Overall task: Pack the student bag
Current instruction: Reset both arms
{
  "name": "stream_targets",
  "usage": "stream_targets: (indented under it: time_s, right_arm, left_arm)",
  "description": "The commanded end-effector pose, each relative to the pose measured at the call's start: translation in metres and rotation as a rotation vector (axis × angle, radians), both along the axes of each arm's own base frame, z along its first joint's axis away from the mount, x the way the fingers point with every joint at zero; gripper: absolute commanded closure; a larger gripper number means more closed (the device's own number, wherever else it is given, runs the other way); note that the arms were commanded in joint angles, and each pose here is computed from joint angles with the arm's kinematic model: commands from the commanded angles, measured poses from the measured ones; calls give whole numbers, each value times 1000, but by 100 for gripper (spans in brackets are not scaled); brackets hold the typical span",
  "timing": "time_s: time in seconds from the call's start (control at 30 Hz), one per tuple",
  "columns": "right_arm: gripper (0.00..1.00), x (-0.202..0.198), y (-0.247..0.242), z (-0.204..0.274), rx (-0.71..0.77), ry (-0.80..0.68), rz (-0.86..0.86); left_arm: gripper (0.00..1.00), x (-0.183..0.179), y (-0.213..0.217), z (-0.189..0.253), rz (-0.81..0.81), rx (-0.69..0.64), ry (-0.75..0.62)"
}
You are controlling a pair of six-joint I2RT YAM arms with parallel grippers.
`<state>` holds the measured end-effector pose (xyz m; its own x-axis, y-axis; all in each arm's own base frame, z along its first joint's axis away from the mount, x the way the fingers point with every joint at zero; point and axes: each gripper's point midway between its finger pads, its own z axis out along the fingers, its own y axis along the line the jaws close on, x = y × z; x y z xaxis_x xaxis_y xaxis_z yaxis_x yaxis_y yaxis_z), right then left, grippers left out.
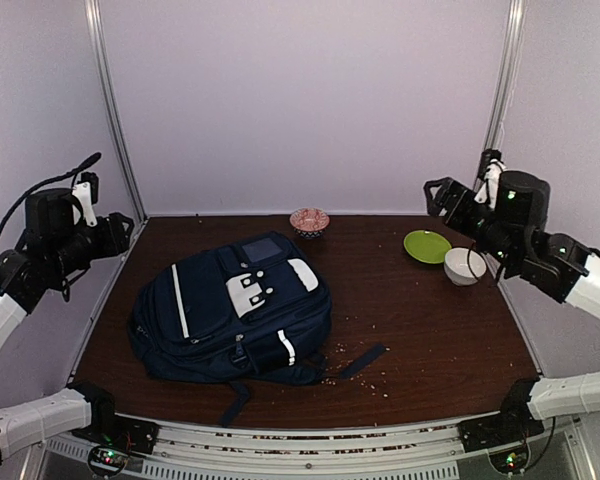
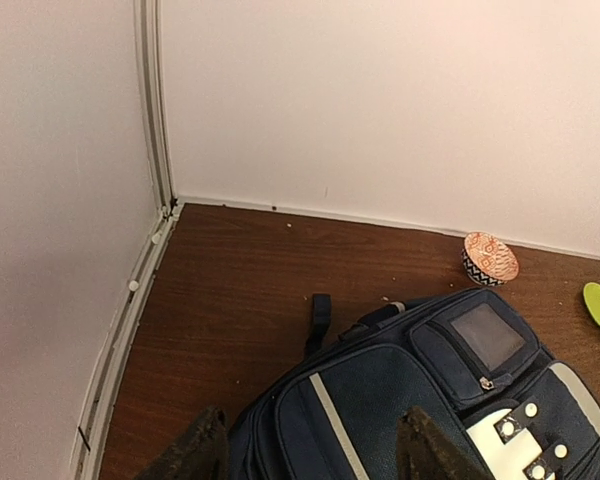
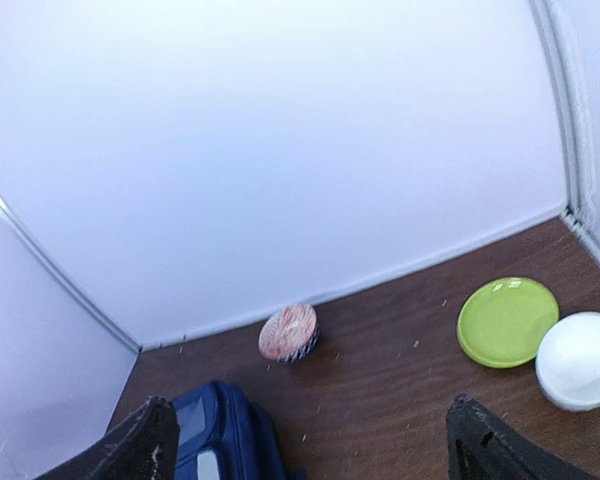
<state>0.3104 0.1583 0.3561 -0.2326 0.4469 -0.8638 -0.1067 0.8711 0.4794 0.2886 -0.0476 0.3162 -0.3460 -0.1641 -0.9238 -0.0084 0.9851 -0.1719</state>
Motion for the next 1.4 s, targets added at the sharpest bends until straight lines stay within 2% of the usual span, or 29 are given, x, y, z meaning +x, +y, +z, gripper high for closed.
stream_targets:
  time_s: [0.0, 0.13, 0.37, 0.53, 0.6, 0.87, 1.03, 1.17, 1.37]
  right_arm:
    - [3, -9, -60, 26, -59, -81, -169]
    - [0, -25, -72, -7, -207, -91, -145]
    - [2, -35, -105, -71, -284, -39, -287]
    - [4, -37, -106, -64, -238, -96, -294]
    - [0, -37, -104, -62, -227, -102, -287]
    - [1, -33, -121, -67, -222, -13, -420]
    - [0, -31, -117, -63, -177, -30, -396]
    - [0, -33, -127, -63, -151, -36, -440]
    - [0, -32, -132, -64, -169, -14, -475]
  left_arm:
    - [2, 6, -10, 2, -69, 48, -50]
    - [2, 1, -29, -10, -187, 36, -67]
    - [2, -1, -17, -8, -117, 28, -99]
    - [2, 4, -8, -13, -49, 3, -82]
    - [2, 5, -5, -14, -27, 4, -77]
    - [2, 6, -4, -13, -14, -8, -78]
    - [2, 2, -3, -12, -13, -14, -94]
    - [2, 1, -2, -10, -13, -19, -109]
    - [2, 2, -2, -12, -11, -12, -103]
